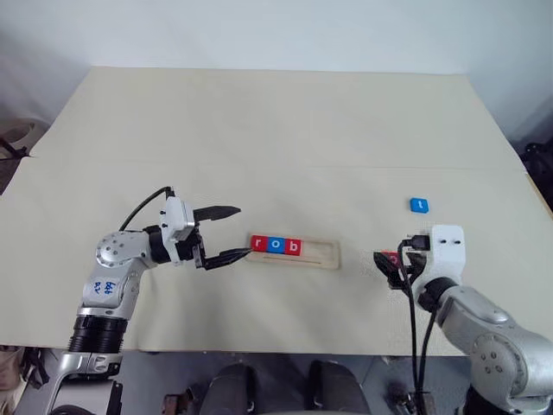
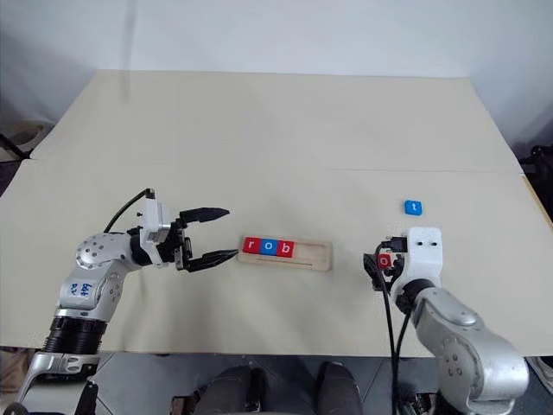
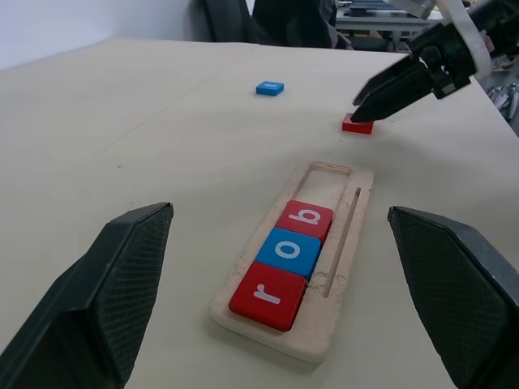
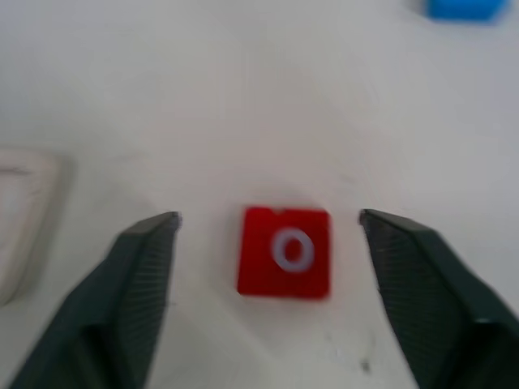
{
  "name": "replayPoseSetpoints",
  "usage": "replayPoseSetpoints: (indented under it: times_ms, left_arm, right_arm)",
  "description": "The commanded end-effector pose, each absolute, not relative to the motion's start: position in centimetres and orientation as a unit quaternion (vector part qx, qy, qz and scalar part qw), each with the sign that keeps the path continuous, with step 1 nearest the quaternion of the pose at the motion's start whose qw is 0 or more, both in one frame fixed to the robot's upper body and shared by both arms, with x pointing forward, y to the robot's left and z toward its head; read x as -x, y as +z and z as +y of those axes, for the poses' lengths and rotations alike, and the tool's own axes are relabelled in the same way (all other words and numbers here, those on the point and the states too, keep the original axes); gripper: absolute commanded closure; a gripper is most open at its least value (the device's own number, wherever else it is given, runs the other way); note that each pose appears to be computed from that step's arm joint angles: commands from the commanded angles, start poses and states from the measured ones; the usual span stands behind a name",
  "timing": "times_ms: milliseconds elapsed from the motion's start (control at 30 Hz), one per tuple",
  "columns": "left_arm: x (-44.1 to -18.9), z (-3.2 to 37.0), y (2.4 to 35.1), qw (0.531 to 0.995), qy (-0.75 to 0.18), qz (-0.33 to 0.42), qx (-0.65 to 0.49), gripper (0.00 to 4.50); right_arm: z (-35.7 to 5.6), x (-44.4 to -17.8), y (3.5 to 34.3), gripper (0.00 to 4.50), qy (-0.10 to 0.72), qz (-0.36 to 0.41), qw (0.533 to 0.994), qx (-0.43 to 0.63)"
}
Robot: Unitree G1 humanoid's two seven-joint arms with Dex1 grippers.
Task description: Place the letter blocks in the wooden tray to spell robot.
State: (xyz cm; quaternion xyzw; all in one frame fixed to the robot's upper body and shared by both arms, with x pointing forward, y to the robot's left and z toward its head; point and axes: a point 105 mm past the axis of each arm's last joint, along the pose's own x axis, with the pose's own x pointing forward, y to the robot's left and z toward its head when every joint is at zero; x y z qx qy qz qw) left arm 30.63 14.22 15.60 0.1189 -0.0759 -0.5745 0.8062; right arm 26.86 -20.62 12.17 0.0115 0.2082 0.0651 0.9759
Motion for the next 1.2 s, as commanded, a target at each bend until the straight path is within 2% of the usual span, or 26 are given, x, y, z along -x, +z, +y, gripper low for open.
replayPoseSetpoints:
  times_ms: [33,200,367,600,800,933,1133,1200]
  left_arm:
    - [-30.6,14.7,15.9,0.81,-0.566,-0.087,-0.128,0.0]
    - [-30.3,15.3,15.9,0.813,-0.56,-0.088,-0.131,0.0]
    - [-29.5,15.4,16.1,0.806,-0.569,-0.091,-0.13,0.0]
    - [-27.8,14.4,15.9,0.775,-0.613,-0.082,-0.128,0.0]
    - [-26.8,13.9,15.9,0.758,-0.633,-0.083,-0.132,0.0]
    - [-26.5,13.9,15.9,0.758,-0.634,-0.081,-0.132,0.0]
    - [-26.8,14.1,15.9,0.766,-0.624,-0.082,-0.134,0.0]
    - [-26.9,14.2,15.9,0.769,-0.619,-0.082,-0.135,0.0]
  right_arm:
    - [-22.1,-27.0,13.7,0.03,0.14,0.198,0.97,0.028]
    - [-23.2,-26.8,15.3,0.03,0.324,0.175,0.919,0.142]
    - [-23.8,-27.9,15.2,0.03,0.434,0.146,0.865,0.206]
    - [-24.0,-30.2,12.6,0.03,0.495,0.186,0.809,0.255]
    - [-24.6,-31.5,11.2,0.03,0.503,0.206,0.793,0.275]
    - [-25.1,-31.5,10.7,0.98,0.51,0.218,0.782,0.284]
    - [-24.2,-31.3,11.3,3.02,0.532,0.201,0.775,0.275]
    - [-23.3,-31.3,12.0,3.05,0.543,0.193,0.771,0.273]
